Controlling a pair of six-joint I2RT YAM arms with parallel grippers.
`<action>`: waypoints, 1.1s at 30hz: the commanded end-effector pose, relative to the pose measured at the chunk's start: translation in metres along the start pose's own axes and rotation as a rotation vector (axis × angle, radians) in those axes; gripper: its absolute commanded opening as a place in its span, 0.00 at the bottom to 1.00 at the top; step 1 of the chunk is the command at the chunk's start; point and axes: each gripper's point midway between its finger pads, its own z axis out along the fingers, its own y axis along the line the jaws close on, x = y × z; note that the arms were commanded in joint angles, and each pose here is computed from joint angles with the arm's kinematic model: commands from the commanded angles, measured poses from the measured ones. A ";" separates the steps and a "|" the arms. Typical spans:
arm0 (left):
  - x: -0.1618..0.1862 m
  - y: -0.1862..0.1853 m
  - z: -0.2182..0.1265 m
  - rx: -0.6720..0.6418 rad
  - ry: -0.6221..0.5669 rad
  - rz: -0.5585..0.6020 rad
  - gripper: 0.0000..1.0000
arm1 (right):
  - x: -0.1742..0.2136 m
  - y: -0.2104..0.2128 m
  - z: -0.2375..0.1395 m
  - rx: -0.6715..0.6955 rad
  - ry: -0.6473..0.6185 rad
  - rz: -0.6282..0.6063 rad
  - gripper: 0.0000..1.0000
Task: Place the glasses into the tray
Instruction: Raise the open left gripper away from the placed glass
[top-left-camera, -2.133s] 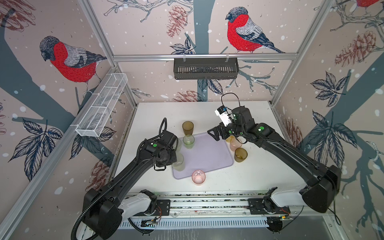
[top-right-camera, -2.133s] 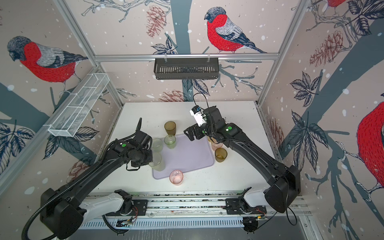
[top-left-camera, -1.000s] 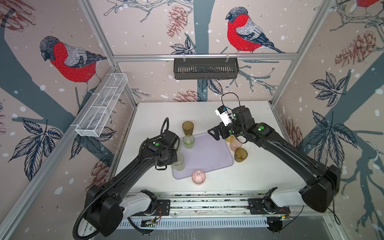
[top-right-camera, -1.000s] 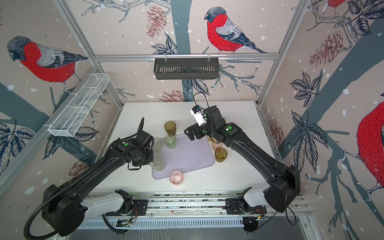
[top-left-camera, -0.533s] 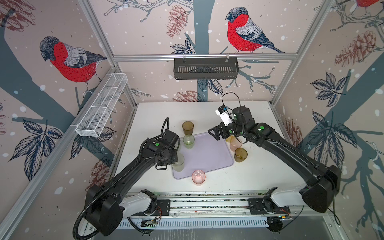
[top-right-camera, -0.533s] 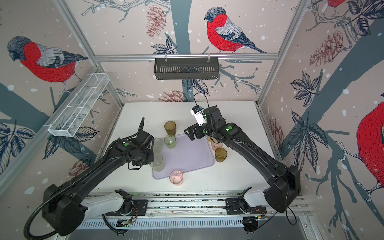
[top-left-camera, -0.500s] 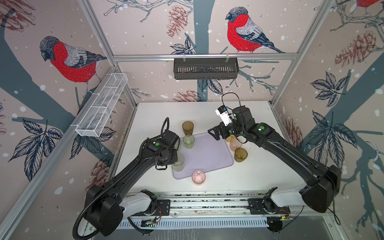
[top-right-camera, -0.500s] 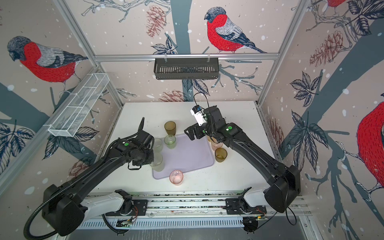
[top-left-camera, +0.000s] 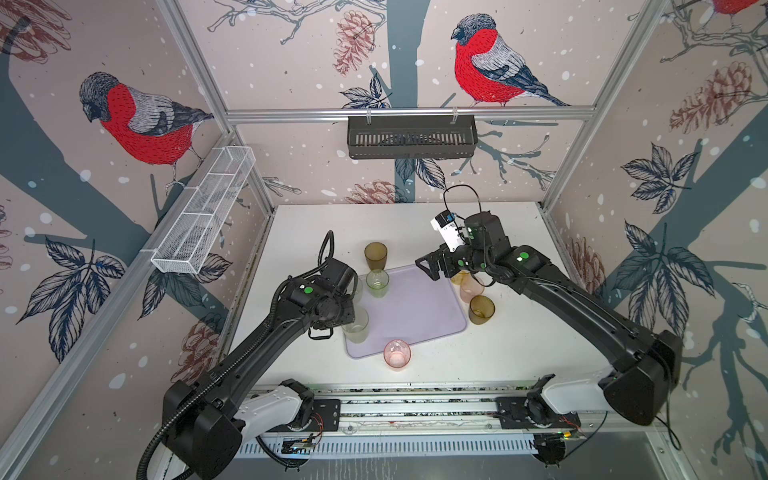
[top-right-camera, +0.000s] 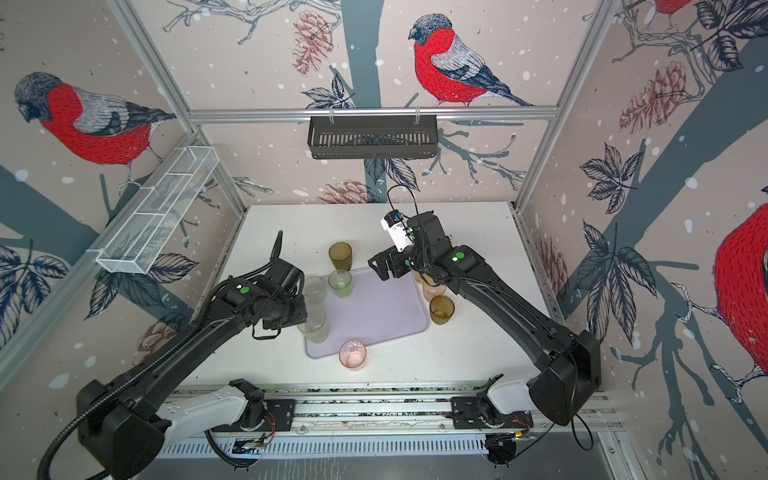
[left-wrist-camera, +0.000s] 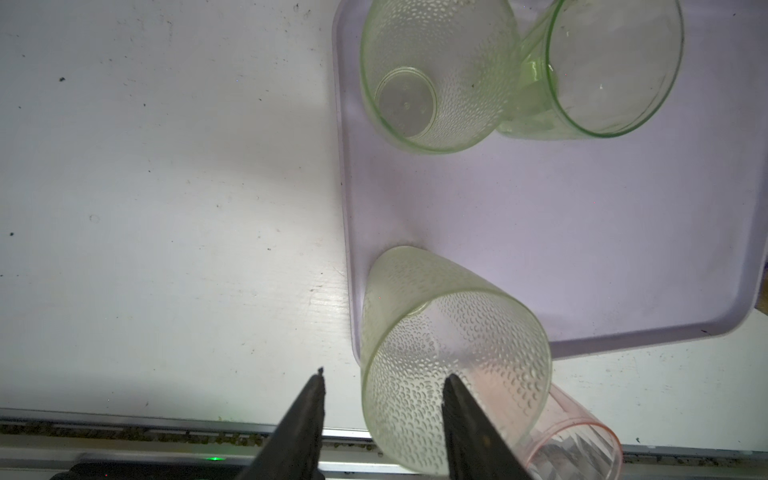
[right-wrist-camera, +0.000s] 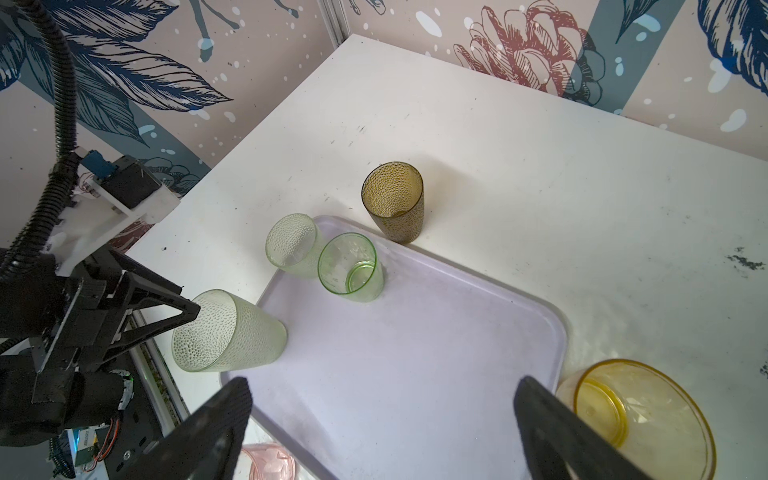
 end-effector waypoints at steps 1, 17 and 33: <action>-0.001 0.004 -0.007 -0.017 -0.013 -0.016 0.54 | -0.006 0.005 -0.002 -0.021 -0.021 -0.001 1.00; -0.003 -0.001 -0.025 0.060 -0.077 -0.019 0.72 | 0.001 0.013 -0.004 -0.007 0.015 0.027 1.00; -0.017 -0.028 -0.050 0.186 -0.103 -0.030 0.79 | 0.001 0.010 0.012 0.021 0.046 0.050 1.00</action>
